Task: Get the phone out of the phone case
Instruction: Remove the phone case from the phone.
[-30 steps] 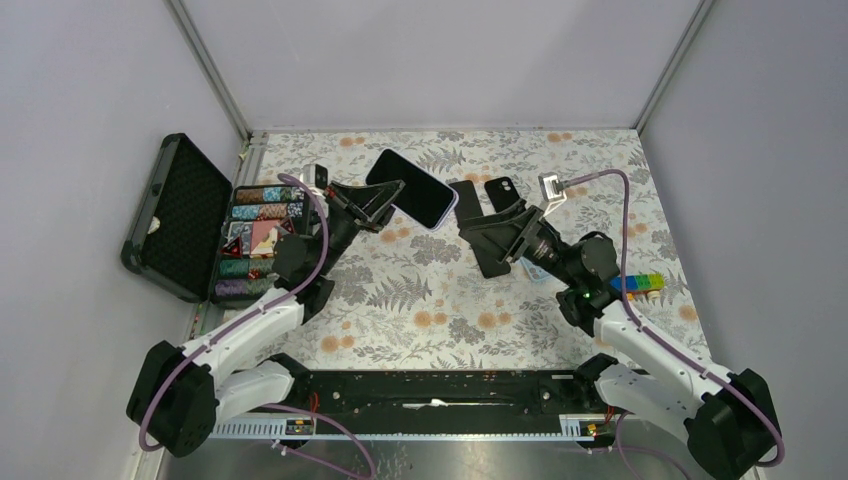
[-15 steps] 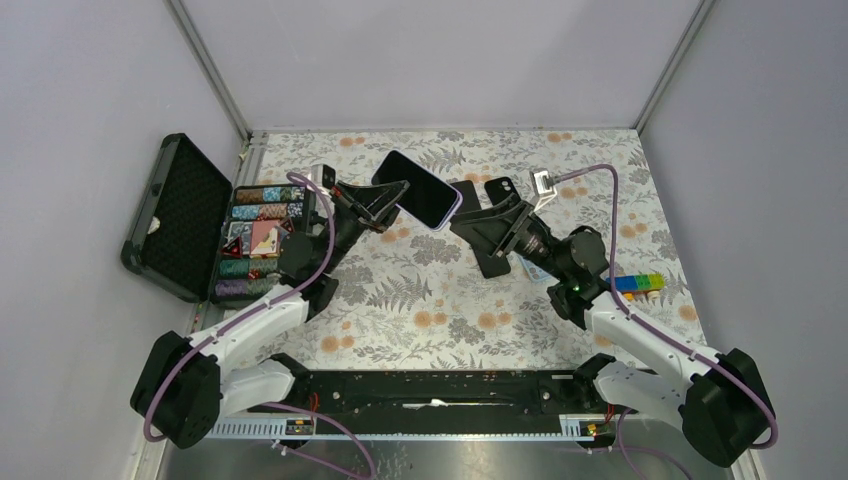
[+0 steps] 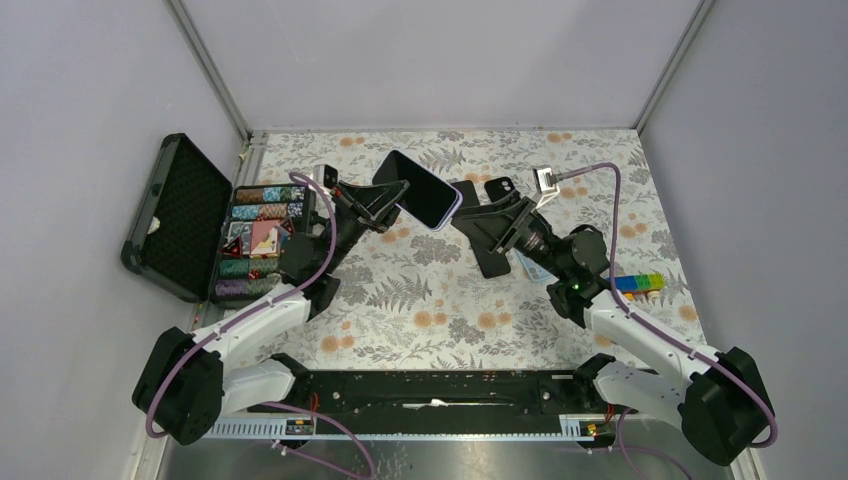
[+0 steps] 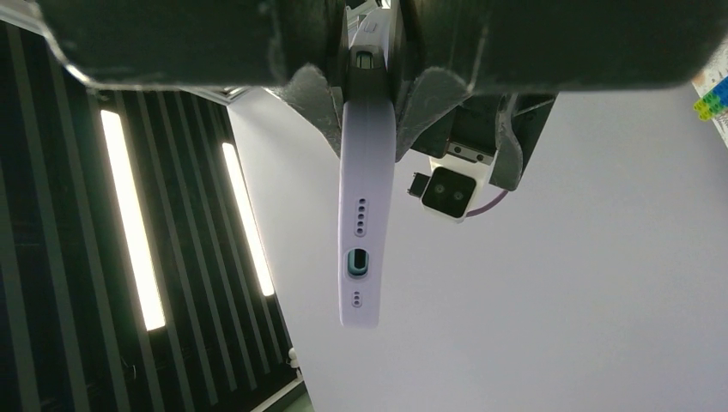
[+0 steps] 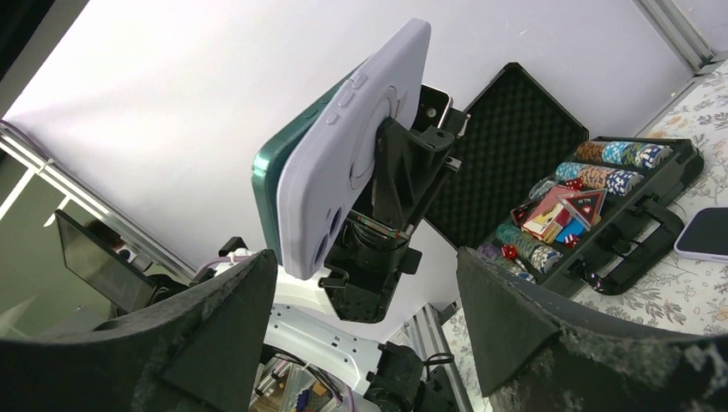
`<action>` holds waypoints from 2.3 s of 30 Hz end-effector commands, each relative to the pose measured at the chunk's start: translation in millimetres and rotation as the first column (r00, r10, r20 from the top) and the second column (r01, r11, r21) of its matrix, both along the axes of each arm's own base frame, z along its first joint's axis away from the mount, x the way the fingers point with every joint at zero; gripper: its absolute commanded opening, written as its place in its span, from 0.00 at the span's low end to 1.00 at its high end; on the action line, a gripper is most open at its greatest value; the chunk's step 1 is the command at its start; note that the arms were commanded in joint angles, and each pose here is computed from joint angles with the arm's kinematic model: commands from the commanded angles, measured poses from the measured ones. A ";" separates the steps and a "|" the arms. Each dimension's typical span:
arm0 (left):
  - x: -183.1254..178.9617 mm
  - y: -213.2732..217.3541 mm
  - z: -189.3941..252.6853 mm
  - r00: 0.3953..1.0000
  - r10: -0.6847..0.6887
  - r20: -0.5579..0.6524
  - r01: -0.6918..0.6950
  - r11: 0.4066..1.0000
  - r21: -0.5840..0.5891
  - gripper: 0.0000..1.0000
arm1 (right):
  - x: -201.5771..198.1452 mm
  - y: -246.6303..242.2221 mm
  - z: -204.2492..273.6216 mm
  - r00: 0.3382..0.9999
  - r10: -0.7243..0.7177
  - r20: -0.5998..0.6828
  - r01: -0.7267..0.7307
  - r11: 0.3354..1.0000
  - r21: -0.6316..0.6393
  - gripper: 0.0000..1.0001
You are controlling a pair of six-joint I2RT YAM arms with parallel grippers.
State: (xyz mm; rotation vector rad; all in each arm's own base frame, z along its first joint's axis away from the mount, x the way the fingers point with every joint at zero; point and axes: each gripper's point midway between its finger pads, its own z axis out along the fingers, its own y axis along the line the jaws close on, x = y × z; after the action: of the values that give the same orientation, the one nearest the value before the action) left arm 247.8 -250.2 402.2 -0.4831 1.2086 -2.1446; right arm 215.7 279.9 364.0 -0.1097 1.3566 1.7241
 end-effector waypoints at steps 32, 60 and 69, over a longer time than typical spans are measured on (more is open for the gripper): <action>-26.1 12.2 33.0 0.991 0.005 0.131 0.007 0.996 -0.091 0.00 | 51.2 33.9 -54.1 0.942 -0.043 -0.333 -0.011 0.988 -0.156 0.21; 3.9 32.4 -122.1 0.931 0.333 0.149 -0.352 0.714 0.605 0.86 | 29.5 22.0 -89.9 0.925 -0.037 -0.378 -0.027 0.986 -0.162 0.00; -16.9 38.0 -162.9 0.889 0.183 0.419 -0.457 0.370 0.809 0.93 | 29.2 11.9 -178.7 0.841 -0.177 -0.512 -0.042 0.921 -0.386 0.00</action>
State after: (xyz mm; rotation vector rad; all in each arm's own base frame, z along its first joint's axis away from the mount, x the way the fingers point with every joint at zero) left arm 231.2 -215.9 254.9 -0.1387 1.6681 -1.1641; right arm 240.1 296.9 206.6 0.2172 2.0125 1.5671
